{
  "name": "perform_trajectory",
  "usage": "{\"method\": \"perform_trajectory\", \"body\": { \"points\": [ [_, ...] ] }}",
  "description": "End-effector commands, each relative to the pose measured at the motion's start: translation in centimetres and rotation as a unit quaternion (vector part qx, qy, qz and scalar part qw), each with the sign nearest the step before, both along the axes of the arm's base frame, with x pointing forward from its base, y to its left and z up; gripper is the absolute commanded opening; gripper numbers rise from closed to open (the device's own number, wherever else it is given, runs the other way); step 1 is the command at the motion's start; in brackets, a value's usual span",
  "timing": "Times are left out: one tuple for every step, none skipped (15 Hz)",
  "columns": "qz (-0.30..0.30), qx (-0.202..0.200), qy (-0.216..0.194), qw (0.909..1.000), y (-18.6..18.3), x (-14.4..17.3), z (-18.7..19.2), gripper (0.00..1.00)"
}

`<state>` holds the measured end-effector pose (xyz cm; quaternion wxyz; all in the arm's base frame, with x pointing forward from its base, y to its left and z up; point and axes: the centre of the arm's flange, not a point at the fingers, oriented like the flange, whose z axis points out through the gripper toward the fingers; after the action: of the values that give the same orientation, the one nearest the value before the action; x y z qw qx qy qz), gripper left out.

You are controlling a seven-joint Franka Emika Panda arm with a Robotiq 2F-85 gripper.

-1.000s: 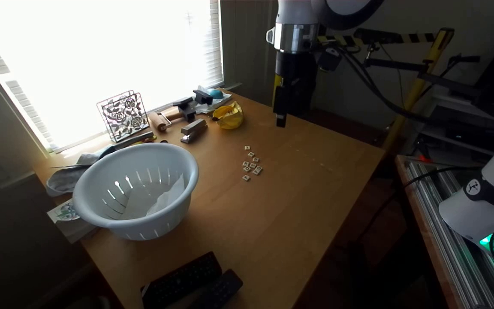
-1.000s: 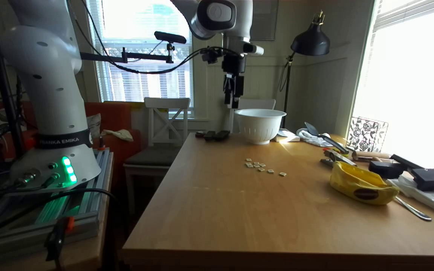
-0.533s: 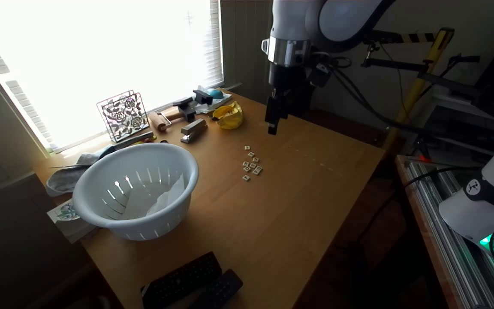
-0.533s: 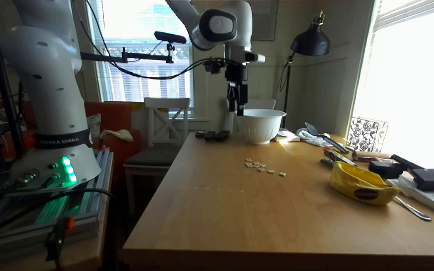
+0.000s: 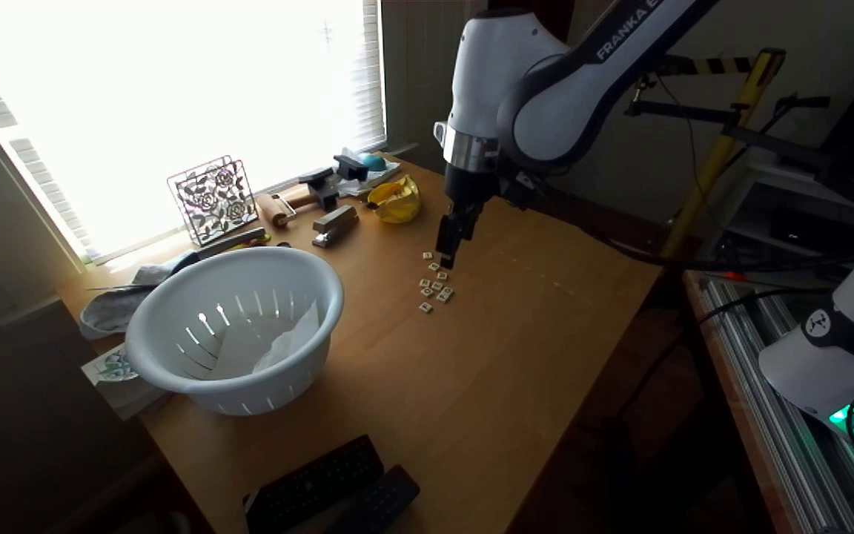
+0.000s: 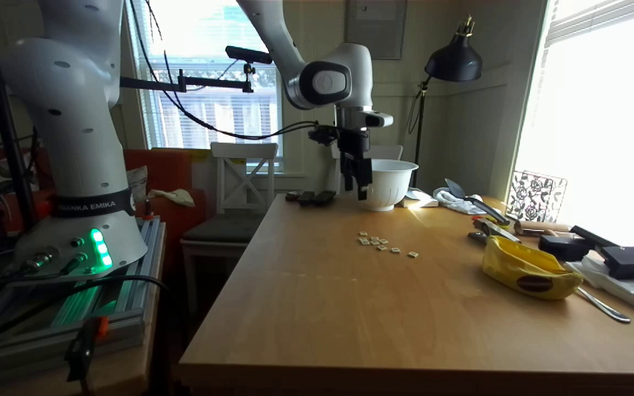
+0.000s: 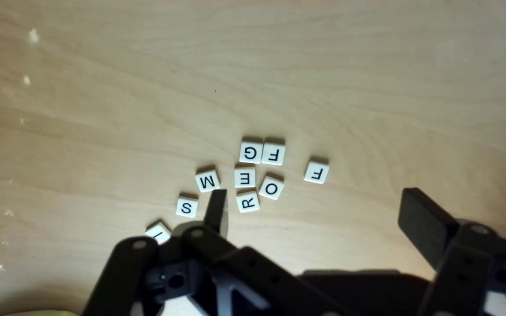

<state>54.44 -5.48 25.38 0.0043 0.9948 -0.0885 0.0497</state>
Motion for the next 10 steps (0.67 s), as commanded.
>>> {"method": "perform_trajectory", "body": {
  "points": [
    [0.006,0.01,-0.012,0.9999,-0.5,2.2,-2.8,0.75],
    [0.006,0.012,-0.012,0.9998,-0.6,2.4,-3.3,0.74],
    [0.007,0.013,-0.013,0.9998,-0.7,2.6,-3.8,0.66],
    [0.009,0.015,-0.013,0.9998,-0.8,2.8,-4.3,0.59],
    [0.012,0.018,-0.014,0.9997,-0.9,3.1,-4.8,0.52],
    [0.014,0.019,-0.015,0.9996,-1.1,3.2,-5.3,0.44],
    [0.016,0.021,-0.015,0.9995,-1.2,3.4,-5.7,0.38],
    [0.016,0.022,-0.014,0.9995,-1.4,3.5,-6.0,0.3],
    [0.017,0.022,-0.012,0.9995,-1.7,3.7,-6.5,0.24],
    [0.017,0.023,-0.011,0.9995,-1.8,3.8,-6.8,0.16]
  ]
}}
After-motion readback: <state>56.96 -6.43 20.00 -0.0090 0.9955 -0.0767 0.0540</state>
